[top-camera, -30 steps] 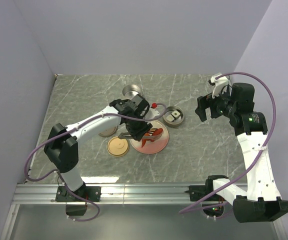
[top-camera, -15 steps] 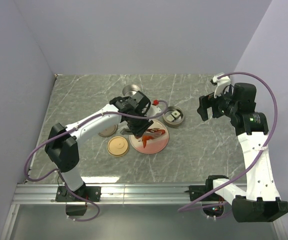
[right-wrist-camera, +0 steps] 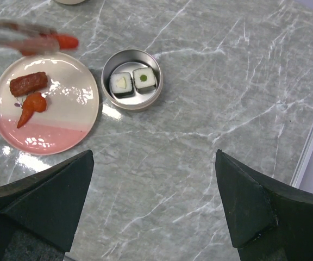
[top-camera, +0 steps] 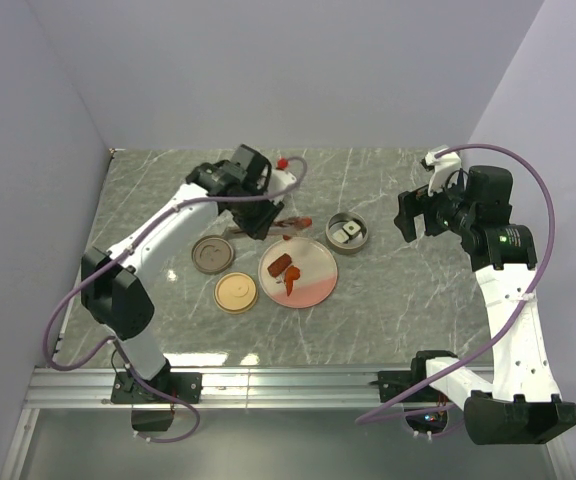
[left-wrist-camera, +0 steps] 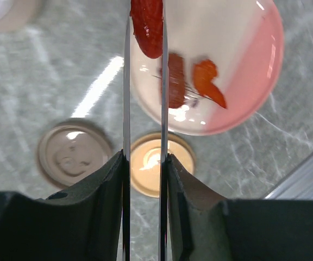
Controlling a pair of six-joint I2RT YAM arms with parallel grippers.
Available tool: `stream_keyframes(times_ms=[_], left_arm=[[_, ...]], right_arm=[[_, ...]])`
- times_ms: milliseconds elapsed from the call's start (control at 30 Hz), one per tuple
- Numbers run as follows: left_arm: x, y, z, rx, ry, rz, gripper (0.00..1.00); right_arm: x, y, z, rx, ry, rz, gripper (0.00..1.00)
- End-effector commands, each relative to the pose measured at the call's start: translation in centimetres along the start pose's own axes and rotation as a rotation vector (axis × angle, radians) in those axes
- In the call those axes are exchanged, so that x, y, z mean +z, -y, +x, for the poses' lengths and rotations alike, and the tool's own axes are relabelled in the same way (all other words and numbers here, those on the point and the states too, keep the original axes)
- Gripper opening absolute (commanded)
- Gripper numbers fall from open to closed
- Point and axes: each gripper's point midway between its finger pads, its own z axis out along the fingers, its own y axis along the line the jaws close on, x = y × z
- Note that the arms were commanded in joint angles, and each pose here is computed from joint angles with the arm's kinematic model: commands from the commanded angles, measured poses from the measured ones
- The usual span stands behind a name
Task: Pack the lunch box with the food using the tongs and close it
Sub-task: Place the food into the lunch box
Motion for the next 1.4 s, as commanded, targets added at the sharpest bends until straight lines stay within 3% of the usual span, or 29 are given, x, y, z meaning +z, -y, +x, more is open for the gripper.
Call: stream_keyframes(times_ms=[0,233,433,1367], left_arm=[[-4.1,-3.1,-3.8,-0.003,0.149,-0.062,0.16],[-6.4,-11.3,-6.8,-0.068,0.208,-0.181,0.16],[-5.1,-15.5,-6.9,-0.058,0.18,-0.258,0.16],[2.7,-19.4,-5.1,-0.069,0.076,-0.279,0.2]], right_arm=[[0.1,0.3,-0.4,-0.001,0.022,0.01,1.0],[0.4,0.5,-0.6,0.007,0.014,0.009,1.0],[0.6,0.6,-0.7,0.012,0.015,0.012,1.0],[1.6,0.7,0.0,0.024,-0.014,-0.005,1.0]])
